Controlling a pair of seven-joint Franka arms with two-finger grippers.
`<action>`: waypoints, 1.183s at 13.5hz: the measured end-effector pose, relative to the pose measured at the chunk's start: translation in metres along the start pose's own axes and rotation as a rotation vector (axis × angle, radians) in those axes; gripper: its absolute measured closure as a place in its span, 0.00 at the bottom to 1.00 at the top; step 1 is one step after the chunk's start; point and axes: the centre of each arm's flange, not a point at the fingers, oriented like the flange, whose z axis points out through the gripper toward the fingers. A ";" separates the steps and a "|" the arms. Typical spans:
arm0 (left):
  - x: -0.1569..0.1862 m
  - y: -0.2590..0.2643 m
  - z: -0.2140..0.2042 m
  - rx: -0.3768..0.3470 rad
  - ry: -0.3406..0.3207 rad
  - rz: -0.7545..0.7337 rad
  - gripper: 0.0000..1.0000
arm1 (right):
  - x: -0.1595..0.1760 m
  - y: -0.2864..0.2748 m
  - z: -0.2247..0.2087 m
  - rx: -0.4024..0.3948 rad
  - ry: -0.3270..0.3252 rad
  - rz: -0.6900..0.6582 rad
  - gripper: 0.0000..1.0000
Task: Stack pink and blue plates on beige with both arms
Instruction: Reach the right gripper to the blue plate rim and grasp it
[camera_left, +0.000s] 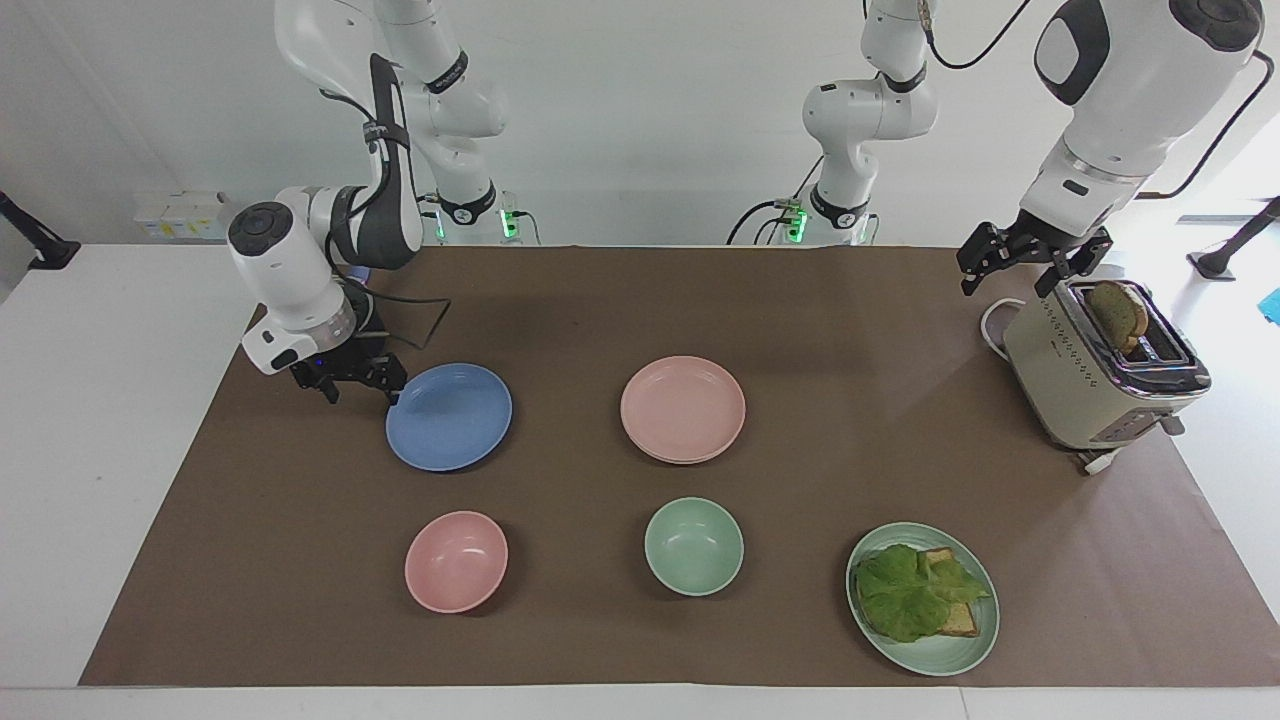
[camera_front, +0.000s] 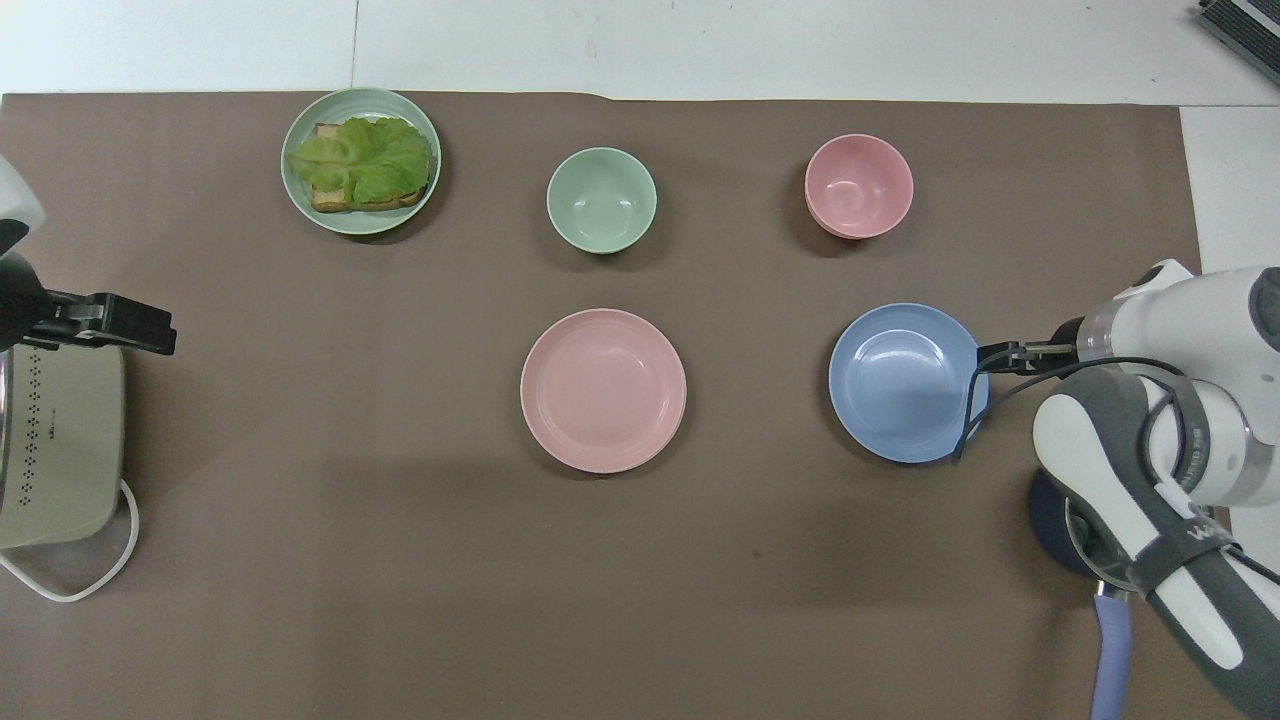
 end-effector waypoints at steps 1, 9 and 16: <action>0.000 0.000 0.000 0.000 0.000 0.000 0.00 | 0.001 -0.002 0.006 0.012 -0.001 0.005 0.00; 0.000 0.000 0.000 0.000 0.000 0.000 0.00 | 0.003 0.010 0.046 0.161 -0.004 -0.046 0.03; 0.000 0.000 0.000 0.000 0.000 0.000 0.00 | 0.001 0.006 0.051 0.184 -0.013 -0.030 0.60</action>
